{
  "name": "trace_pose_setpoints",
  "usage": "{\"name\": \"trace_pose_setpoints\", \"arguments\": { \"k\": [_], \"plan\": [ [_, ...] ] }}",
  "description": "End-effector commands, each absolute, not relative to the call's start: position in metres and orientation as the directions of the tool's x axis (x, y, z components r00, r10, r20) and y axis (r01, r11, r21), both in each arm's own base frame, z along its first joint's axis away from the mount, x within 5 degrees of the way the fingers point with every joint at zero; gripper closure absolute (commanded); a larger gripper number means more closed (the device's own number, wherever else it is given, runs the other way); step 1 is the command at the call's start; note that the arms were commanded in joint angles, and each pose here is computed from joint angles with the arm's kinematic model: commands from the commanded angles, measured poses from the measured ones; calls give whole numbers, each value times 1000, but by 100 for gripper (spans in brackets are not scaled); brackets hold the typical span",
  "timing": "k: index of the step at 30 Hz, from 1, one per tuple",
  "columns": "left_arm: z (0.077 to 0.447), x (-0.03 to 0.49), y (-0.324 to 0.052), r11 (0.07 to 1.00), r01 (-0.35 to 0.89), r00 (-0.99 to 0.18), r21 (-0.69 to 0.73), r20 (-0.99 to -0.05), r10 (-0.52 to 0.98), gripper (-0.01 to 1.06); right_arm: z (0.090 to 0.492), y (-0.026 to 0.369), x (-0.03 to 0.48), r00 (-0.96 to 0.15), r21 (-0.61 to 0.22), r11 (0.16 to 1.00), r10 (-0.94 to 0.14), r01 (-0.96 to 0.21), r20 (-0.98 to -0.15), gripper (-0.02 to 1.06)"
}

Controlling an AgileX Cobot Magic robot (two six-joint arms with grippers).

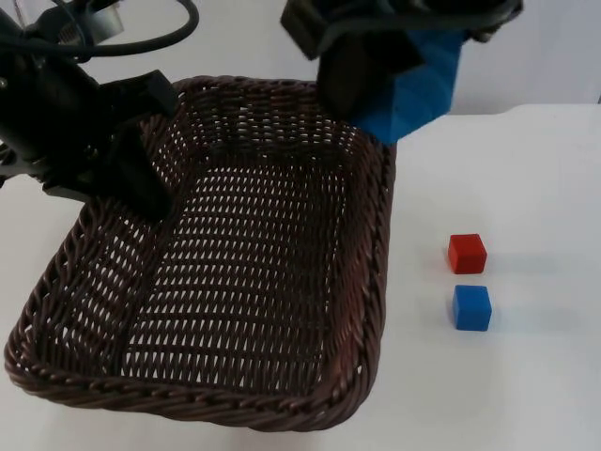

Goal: Pick up the basket with the left hand and place the largest block into the basket with the right hand.

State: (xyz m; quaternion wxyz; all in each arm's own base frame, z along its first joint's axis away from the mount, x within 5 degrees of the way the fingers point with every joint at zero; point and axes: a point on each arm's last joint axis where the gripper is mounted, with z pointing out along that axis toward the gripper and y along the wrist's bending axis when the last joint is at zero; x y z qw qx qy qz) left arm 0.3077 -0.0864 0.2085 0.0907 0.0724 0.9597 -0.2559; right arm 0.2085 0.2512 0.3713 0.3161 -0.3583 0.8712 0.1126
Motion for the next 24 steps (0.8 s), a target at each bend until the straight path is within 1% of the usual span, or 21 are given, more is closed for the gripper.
{"name": "trace_pose_setpoints", "arguments": {
  "k": [1,4,5,7,10,12,17,24],
  "plan": [
    [212,306,-89,847,176,-974,-502,-211,77,105,365,259,209,-512,-35,673,-594,-739,-620,105],
    [212,306,-89,847,176,-974,-502,-211,77,105,349,275,216,-478,-30,626,-625,-779,-618,105],
    [212,306,-89,847,176,-974,-502,-211,77,105,349,275,216,-478,-30,626,-625,-779,-618,105],
    [212,306,-89,847,176,-974,-502,-211,77,105,336,284,223,-456,-46,604,-647,-795,-611,105],
    [212,306,-89,847,176,-974,-502,-211,77,105,325,291,229,-444,-58,594,-658,-802,-608,105],
    [212,306,-89,847,176,-974,-502,-211,77,105,314,301,237,-406,-79,572,-665,-816,-627,105],
    [212,306,-89,847,176,-974,-502,-211,77,105,304,311,244,-386,-82,571,-647,-817,-658,105],
    [212,306,-89,847,176,-974,-502,-211,77,105,301,313,245,-389,-77,571,-646,-817,-657,104]
  ]
}}
